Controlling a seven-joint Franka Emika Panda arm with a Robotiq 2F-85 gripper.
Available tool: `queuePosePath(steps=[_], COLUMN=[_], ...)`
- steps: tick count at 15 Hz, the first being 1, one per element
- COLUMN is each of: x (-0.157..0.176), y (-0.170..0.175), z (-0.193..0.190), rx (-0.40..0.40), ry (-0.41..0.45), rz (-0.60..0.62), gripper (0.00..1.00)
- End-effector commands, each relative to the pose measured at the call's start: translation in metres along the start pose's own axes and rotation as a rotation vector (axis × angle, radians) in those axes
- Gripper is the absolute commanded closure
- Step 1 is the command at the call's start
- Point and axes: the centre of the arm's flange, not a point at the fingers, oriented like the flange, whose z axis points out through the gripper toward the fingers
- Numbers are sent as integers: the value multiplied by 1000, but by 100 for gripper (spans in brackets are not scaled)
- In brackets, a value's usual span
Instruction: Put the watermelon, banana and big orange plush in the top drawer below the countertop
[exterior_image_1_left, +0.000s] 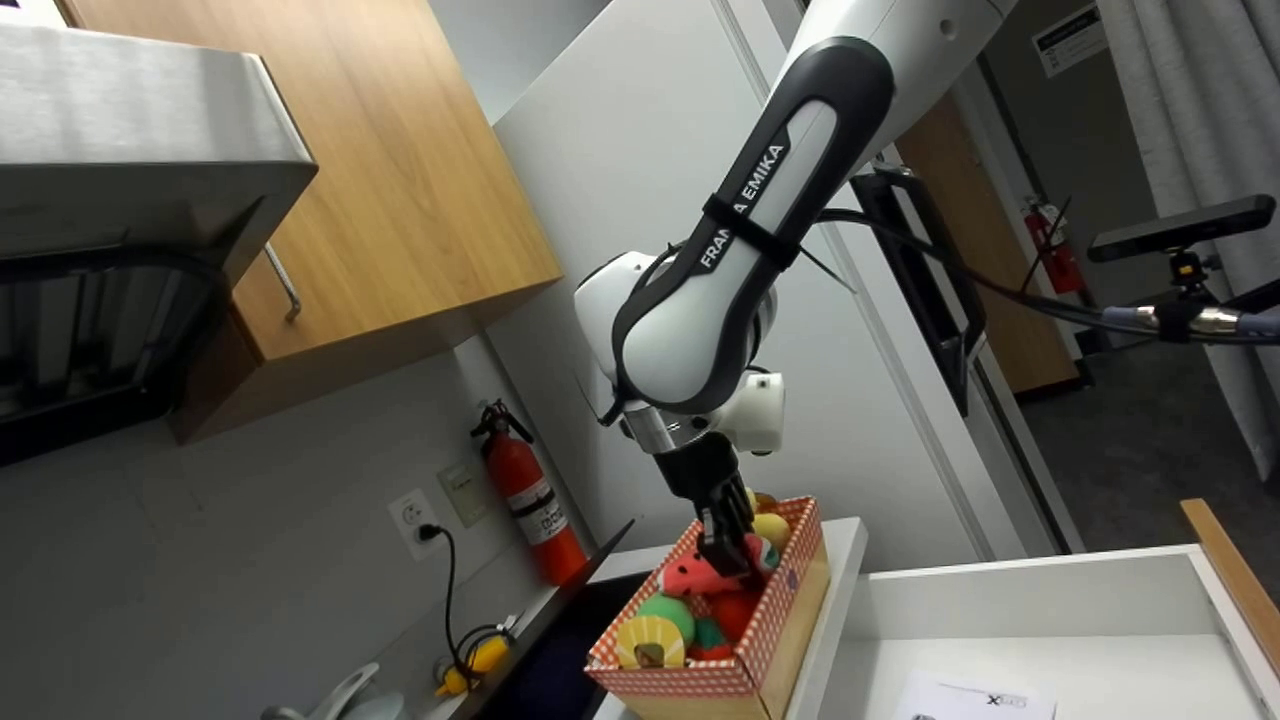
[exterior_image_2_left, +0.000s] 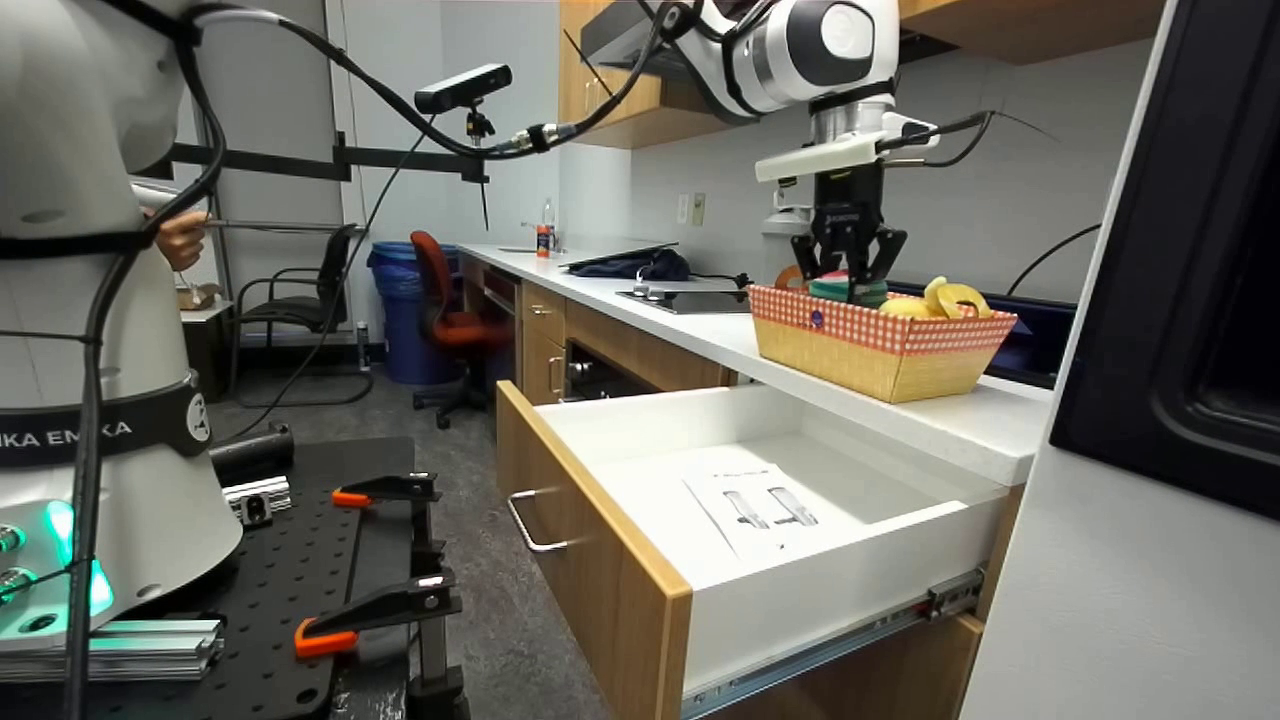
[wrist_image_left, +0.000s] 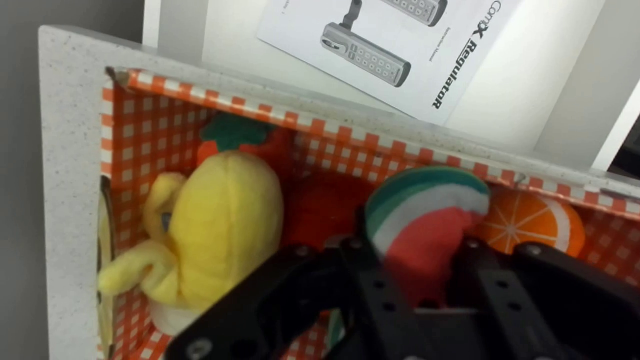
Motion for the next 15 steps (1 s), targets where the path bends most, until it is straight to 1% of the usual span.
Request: queuePosePath(steps=[1,2,3,6,10,13,15], x=[0,-2,-6,-18,-48,-76,-96], y=[-6,-9,-13,-23,-34,-36,-37], z=[-19,-23,-31,-52,-74,-73,-65], rx=[-42,-44,-50,-60,-66,-59,-54], ry=[-2,3,12,38,54,36,10], rz=[3,-2,-8,-26,-24,7,37], gripper=[100,100,97,97,97,97,97])
